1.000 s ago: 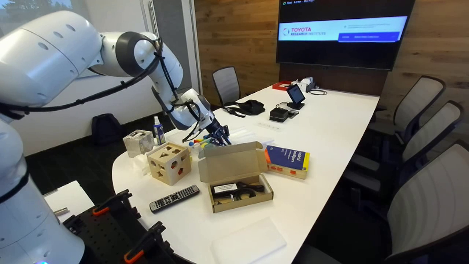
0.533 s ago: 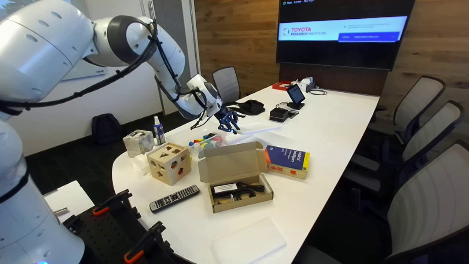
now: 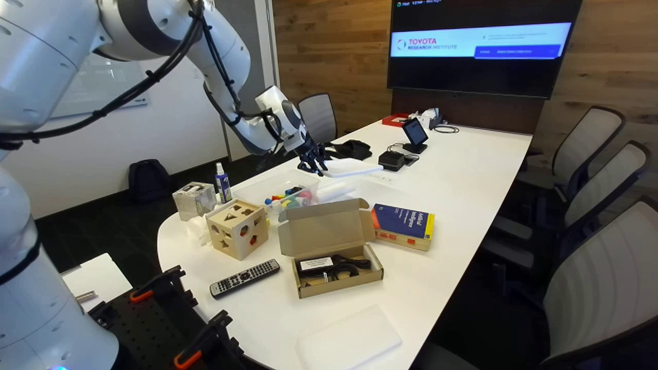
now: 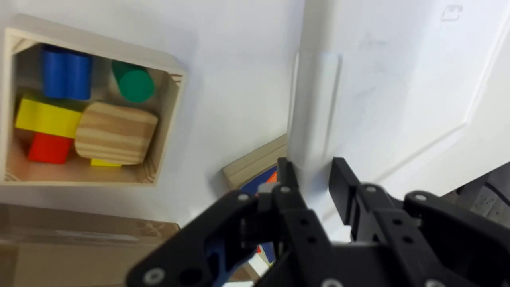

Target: Put the white lid on the clear container.

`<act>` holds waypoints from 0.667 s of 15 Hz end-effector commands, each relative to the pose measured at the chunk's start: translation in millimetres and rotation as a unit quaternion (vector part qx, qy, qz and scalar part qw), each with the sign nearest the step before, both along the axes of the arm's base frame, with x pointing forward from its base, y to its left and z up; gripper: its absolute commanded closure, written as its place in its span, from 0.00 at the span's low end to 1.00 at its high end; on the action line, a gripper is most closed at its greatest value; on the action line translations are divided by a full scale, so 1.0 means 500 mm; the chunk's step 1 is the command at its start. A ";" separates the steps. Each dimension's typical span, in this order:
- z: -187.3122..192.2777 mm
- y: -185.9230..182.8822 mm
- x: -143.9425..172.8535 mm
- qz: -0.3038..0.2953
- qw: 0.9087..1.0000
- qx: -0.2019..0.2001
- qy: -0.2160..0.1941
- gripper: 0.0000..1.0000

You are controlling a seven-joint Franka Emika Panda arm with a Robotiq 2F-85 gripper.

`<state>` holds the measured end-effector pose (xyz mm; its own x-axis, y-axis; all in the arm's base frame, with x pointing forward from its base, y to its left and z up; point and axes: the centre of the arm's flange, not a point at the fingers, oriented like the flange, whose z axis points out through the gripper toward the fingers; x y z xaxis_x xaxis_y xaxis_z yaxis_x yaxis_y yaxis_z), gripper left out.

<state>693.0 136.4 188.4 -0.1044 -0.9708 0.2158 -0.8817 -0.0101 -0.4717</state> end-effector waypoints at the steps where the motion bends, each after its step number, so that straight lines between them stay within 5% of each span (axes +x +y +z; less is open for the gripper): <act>1: 0.065 0.002 -0.130 0.034 0.999 0.031 0.025 0.93; 10: 0.076 0.118 -0.346 0.085 0.991 0.061 0.078 0.93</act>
<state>560.8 186.5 210.2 0.0745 -0.9894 0.1246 -0.9321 -0.1134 -0.3439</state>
